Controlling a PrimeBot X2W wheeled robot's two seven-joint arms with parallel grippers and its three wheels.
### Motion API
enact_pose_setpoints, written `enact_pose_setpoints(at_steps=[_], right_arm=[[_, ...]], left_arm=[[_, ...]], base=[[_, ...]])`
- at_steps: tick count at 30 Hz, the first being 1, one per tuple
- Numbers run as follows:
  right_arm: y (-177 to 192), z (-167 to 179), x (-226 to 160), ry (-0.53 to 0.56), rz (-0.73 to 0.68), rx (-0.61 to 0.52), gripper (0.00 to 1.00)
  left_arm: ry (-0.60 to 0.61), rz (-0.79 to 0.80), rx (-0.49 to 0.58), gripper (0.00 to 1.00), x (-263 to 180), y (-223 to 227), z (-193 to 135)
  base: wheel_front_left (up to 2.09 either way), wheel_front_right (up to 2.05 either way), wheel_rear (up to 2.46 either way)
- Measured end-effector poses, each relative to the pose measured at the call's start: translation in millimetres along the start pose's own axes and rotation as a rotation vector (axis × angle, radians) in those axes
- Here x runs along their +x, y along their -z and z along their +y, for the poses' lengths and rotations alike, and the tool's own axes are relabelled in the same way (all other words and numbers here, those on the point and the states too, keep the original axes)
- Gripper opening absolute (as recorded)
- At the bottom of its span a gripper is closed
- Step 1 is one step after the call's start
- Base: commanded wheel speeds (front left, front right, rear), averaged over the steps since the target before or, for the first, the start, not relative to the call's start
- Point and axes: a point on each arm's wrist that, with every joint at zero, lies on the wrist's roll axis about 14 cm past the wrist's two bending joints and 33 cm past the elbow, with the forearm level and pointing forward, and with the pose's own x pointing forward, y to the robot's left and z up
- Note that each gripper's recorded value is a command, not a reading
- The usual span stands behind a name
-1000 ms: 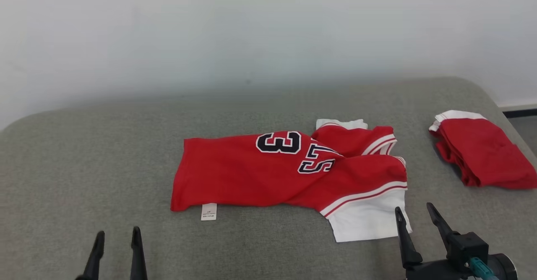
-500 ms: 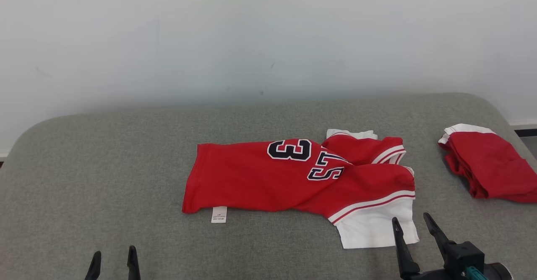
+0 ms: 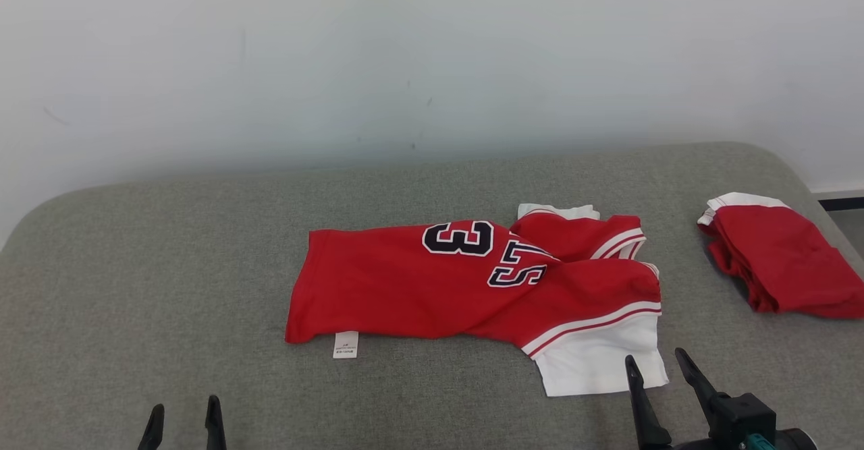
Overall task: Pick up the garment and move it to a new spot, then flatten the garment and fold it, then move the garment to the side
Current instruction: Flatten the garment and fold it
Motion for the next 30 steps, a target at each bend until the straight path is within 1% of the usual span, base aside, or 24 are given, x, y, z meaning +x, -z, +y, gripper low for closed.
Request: enact_pose_setpoints(at_steps=[13,16,21,26,30], right_arm=[[7,-3,0,0.013,0.021,0.008,1.00],[8,-5,2,0.016,0.032,0.010,1.00],[21,-21,8,0.052,0.127,0.007,1.00],[48,-38,11,0.090,0.287,0.036,1.00],[54,-50,24,0.101,0.342,0.033,1.00]], left_arm=[[0.017,0.013,0.003,1.00,7,4,-5],[0.019,0.034,0.012,1.00,9,11,-6],[0.056,0.092,0.013,1.00,23,29,-20],[0.111,0.168,0.022,1.00,48,47,-37],[0.134,0.190,0.043,1.00,76,54,-48]], base=[[0.00,0.00,0.00],[0.00,0.00,0.00],[0.00,0.00,0.00],[0.00,0.00,0.00],[0.00,0.00,0.00]])
